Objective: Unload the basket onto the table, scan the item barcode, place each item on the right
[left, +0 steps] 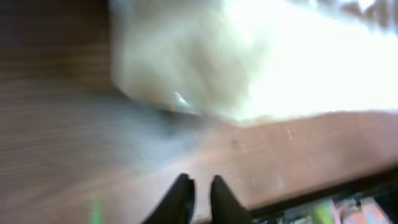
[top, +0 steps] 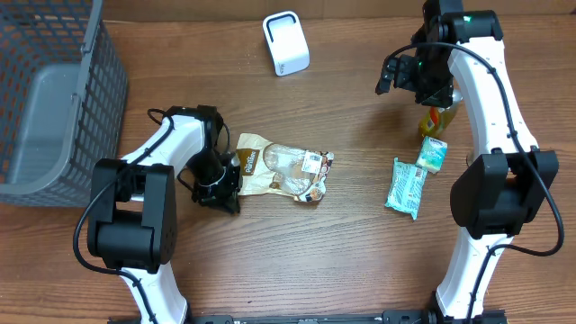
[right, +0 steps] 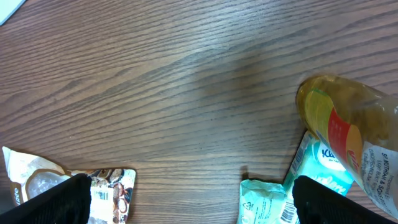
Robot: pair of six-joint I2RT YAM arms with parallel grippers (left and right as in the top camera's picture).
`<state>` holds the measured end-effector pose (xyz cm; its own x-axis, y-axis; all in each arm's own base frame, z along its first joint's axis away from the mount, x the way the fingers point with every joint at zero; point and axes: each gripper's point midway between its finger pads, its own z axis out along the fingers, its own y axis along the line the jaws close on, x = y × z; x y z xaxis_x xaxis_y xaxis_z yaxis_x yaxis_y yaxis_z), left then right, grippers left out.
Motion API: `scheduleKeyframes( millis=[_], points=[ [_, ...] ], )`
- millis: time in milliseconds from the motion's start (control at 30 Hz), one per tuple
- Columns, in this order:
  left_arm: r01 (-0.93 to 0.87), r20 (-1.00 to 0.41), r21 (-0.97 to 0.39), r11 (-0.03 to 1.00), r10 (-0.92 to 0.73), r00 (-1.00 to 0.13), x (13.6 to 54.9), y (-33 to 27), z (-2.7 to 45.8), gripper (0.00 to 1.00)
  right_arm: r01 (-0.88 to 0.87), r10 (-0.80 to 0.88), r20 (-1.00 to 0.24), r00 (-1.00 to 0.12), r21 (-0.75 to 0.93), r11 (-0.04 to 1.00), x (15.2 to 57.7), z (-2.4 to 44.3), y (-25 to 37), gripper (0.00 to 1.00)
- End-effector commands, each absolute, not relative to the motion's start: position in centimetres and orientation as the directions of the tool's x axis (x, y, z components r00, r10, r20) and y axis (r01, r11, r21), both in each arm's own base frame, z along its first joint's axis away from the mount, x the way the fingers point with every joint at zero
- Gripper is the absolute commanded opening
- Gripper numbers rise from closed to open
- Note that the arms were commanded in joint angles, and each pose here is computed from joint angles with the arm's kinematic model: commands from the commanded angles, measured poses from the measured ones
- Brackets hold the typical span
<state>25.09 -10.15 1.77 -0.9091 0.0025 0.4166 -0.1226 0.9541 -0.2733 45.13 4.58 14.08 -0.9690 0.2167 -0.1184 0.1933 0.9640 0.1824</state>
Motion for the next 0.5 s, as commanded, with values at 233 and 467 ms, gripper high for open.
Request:
scheduleKeyframes(
  millis=[233,467],
  points=[
    [0.107,-0.013,-0.424,0.899,0.112,-0.994,36.6,-12.5,7.7,0.04,0.177,0.210,-0.163,-0.964,0.197,0.964,45.6,15.6,4.6,1.00],
    [0.260,-0.337,-0.317,0.912,0.148,-0.930,43.7,-14.0,7.6,0.04,0.177,0.210,-0.163,-0.964,0.197,0.964,45.6,15.6,4.6,1.00]
  ],
)
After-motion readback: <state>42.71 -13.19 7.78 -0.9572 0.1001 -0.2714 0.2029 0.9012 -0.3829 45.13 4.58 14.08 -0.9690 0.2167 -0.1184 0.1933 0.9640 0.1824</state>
